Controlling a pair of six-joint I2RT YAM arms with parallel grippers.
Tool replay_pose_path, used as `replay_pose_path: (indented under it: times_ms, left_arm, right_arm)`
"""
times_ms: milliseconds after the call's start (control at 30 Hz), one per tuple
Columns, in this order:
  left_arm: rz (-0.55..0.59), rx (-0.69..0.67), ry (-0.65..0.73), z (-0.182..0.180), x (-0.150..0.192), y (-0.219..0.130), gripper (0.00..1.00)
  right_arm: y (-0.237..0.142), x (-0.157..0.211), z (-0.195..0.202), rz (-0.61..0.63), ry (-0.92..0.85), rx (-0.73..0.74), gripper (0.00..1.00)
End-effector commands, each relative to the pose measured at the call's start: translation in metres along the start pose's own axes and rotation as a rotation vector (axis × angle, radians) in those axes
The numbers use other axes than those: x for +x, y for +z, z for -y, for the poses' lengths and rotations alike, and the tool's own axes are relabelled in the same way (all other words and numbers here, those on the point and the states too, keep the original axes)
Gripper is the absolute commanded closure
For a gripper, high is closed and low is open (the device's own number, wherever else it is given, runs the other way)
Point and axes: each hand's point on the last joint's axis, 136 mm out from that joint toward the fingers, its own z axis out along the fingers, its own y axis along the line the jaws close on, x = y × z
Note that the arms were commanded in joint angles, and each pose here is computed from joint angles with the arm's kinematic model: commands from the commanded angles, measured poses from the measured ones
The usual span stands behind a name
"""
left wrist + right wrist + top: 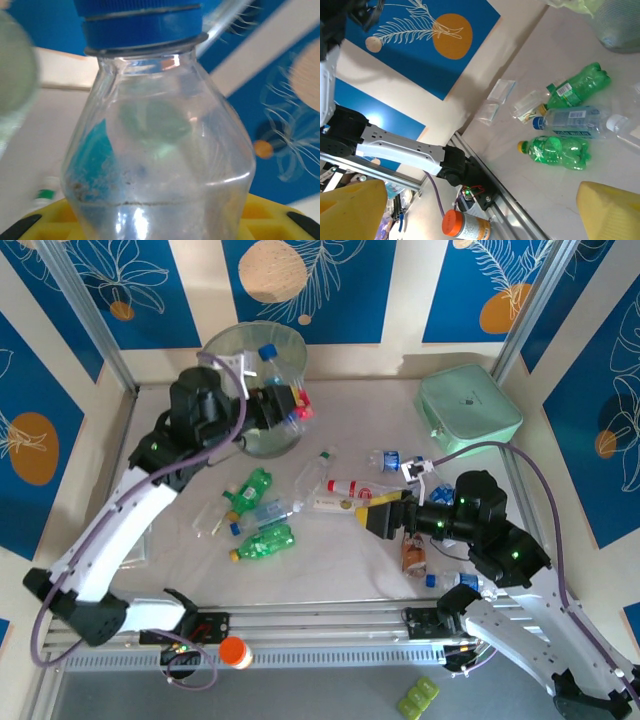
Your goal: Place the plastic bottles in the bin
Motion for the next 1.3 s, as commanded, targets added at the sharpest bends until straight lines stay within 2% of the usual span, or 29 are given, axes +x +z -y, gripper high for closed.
replay_pose_path:
  times_ms: [0, 100, 333, 567, 767, 833, 1000, 1100, 1167, 1267]
  left_arm:
    - [0.054, -0.263, -0.14, -0.056, -0.032, 0.0, 0.58]
    - [0.097, -0.428, -0.256, -0.092, -0.061, 0.007, 0.58]
    - [0.112, -0.482, -0.518, -0.152, -0.086, 0.058, 0.58]
    - [0.035, -0.468, -0.685, -0.206, -0.074, 0.123, 0.58]
    - [-0.035, -0.536, -0.712, -0.249, -0.041, 0.158, 0.58]
    - [-0.06, -0.556, -0.711, -0.26, -0.03, 0.166, 0.53]
    - [-0.096, -0.56, -0.721, -0.271, -0.015, 0.177, 0.26]
    - [-0.094, -0.551, -0.717, -0.271, -0.017, 0.179, 0.13]
    - [-0.09, -0.546, -0.716, -0.268, -0.019, 0.178, 0.09]
    - [-0.082, -0.528, -0.711, -0.261, -0.025, 0.174, 0.08]
  right_arm:
    - [-0.002, 0.006, 0.012, -0.004, -0.002, 0.049, 0.03]
    - [-0.001, 0.008, 0.018, -0.008, 0.0, 0.07, 0.03]
    - [0.009, 0.014, 0.034, -0.031, 0.03, 0.1, 0.03]
    - [0.013, 0.019, 0.048, -0.034, 0.053, 0.133, 0.03]
    - [0.017, 0.031, 0.062, -0.043, 0.094, 0.15, 0.03]
    - [0.018, 0.033, 0.065, -0.043, 0.104, 0.153, 0.03]
    - [0.023, 0.037, 0.071, -0.048, 0.112, 0.149, 0.03]
    - [0.023, 0.036, 0.071, -0.048, 0.109, 0.151, 0.03]
    - [0.023, 0.035, 0.069, -0.05, 0.104, 0.146, 0.03]
    - [0.021, 0.035, 0.067, -0.056, 0.091, 0.147, 0.03]
